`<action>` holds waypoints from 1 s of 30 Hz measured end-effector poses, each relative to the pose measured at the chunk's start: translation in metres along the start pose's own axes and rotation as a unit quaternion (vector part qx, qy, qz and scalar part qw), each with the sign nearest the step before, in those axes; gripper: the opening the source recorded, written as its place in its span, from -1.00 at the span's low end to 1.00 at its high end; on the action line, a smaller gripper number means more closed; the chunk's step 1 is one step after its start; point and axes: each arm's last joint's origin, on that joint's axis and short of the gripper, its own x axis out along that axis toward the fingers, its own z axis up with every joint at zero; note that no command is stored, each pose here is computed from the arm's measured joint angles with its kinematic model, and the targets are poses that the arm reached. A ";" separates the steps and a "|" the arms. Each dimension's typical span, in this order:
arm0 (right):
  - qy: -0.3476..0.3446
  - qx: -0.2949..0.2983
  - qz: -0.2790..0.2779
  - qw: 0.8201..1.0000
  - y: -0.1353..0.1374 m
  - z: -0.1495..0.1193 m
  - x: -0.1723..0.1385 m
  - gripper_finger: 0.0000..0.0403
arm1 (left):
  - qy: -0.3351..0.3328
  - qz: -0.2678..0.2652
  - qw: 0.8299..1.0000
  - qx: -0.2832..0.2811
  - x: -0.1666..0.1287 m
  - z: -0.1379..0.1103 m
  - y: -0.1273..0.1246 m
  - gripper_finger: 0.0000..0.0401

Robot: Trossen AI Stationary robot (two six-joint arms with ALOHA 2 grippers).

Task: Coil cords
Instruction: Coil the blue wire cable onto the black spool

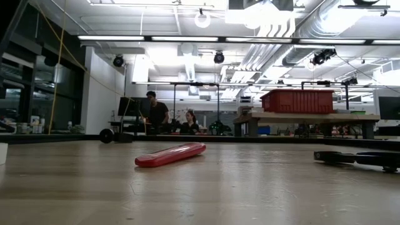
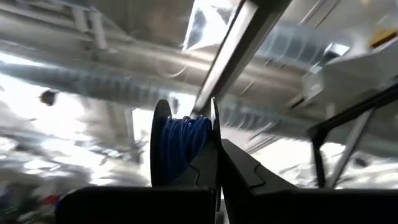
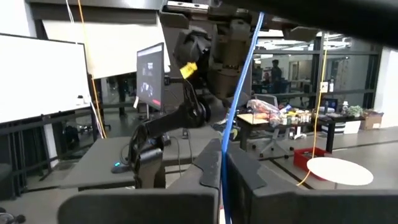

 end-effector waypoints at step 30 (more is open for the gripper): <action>0.012 -0.014 -0.015 1.000 -0.012 0.012 -0.022 -1.00 | 0.384 0.187 0.843 -0.327 -0.053 0.003 -0.031 -1.00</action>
